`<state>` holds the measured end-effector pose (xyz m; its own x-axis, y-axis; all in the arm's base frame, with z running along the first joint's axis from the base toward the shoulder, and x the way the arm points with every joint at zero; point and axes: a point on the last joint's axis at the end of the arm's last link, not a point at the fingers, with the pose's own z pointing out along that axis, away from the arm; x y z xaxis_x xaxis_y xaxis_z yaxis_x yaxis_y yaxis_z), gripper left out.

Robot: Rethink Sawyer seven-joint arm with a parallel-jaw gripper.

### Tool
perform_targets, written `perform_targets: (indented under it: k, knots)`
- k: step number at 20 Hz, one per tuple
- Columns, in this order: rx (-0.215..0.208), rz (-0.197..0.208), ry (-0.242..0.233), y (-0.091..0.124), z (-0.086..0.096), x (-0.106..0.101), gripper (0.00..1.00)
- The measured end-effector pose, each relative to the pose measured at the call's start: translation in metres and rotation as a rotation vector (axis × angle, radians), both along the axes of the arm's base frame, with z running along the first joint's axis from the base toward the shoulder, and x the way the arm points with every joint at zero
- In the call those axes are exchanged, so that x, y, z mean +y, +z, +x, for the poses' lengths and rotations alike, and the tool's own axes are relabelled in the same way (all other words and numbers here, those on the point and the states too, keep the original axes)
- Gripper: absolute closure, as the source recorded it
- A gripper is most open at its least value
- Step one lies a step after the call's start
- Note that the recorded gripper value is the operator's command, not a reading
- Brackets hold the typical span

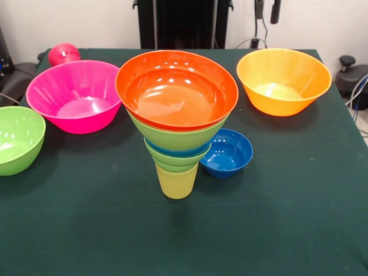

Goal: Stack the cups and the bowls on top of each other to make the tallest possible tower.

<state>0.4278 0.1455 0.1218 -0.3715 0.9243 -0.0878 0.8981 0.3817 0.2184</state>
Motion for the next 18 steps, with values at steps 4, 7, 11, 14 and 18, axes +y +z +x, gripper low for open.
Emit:
perform_targets:
  k: [4, 7, 11, 14, 18]
  knots:
    - [0.016, -0.009, 0.063, -0.025, -0.024, 0.000, 0.00]
    - [0.036, -0.013, 0.081, -0.041, -0.041, 0.001, 0.00]
    - [0.059, -0.027, 0.090, -0.057, -0.061, -0.002, 0.00]
    - [0.069, -0.048, 0.111, -0.071, -0.079, -0.001, 0.00]
    - [0.070, -0.056, 0.121, -0.083, -0.090, -0.001, 0.00]
